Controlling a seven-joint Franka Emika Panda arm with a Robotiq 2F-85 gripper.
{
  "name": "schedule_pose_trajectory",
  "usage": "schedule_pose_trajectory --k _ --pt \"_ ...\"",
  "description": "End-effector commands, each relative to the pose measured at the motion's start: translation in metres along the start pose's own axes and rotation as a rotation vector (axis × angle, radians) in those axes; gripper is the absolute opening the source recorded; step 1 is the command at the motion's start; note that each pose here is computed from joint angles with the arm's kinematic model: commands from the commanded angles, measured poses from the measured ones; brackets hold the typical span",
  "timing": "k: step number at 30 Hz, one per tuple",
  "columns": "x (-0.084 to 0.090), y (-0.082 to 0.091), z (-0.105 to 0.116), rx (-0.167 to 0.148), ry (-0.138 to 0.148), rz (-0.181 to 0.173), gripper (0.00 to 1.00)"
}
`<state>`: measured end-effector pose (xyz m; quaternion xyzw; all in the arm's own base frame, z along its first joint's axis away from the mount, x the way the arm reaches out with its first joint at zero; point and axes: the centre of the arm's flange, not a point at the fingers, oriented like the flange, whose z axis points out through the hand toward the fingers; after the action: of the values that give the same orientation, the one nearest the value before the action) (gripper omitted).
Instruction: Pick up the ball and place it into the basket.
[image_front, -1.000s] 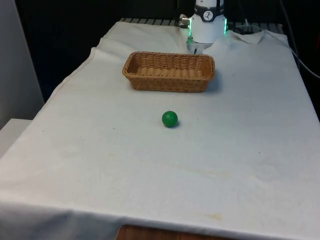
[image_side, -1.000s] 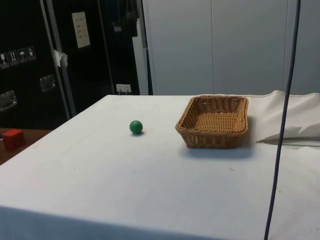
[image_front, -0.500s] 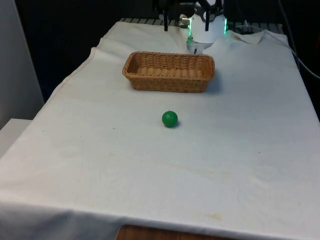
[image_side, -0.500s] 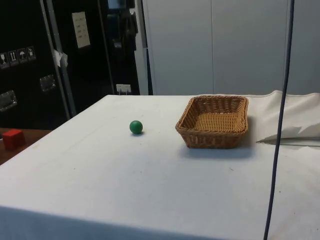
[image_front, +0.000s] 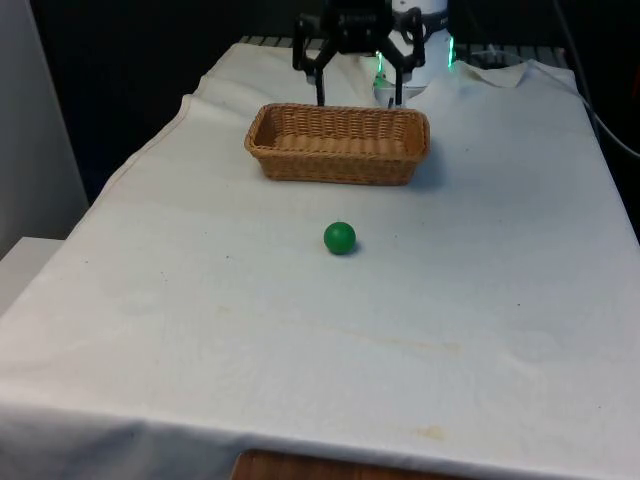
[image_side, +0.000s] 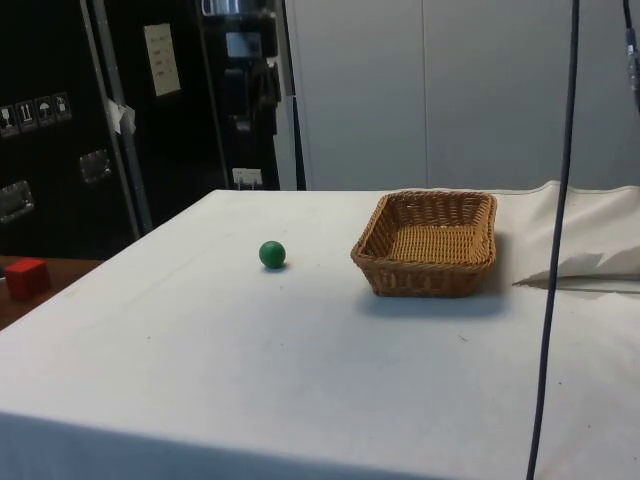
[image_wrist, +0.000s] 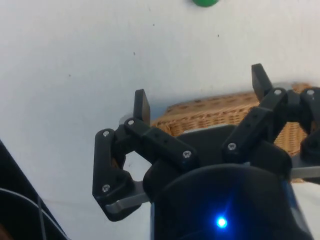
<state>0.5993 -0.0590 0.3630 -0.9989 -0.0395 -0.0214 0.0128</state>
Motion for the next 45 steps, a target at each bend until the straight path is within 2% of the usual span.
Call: schedule_pose_trajectory --k 1,3,4,12,13,14,17,19,20,21,28,29,30,36,37,39,45 --pt "0.000 0.001 0.004 0.008 0.011 -0.004 1.00" --pt "0.000 0.002 0.006 0.003 0.003 -0.003 1.00" --pt "0.000 0.003 0.013 0.013 0.014 -0.008 1.00" --pt "0.002 0.007 0.038 0.025 0.021 -0.021 1.00" --pt "0.001 0.008 0.036 0.020 0.011 -0.019 1.00" --pt "0.002 0.008 0.045 0.027 0.021 -0.026 1.00" --pt "0.003 0.008 0.055 0.028 0.023 -0.032 1.00" --pt "0.004 0.008 0.065 0.027 0.023 -0.038 1.00" --pt "0.004 0.009 0.062 0.023 0.013 -0.034 1.00" --pt "0.004 0.008 0.069 0.028 0.023 -0.041 1.00" --pt "0.005 0.009 0.096 0.021 0.024 -0.054 1.00" --pt "0.005 0.009 0.095 0.017 0.012 -0.051 1.00" --pt "0.005 0.009 0.099 0.021 0.023 -0.054 1.00" --pt "0.006 0.009 0.122 0.013 0.021 -0.058 1.00" --pt "0.004 0.010 0.121 0.008 0.009 -0.056 1.00" --pt "0.006 0.009 0.128 0.011 0.021 -0.059 1.00" --pt "0.008 0.009 0.147 -0.008 0.017 -0.064 1.00"
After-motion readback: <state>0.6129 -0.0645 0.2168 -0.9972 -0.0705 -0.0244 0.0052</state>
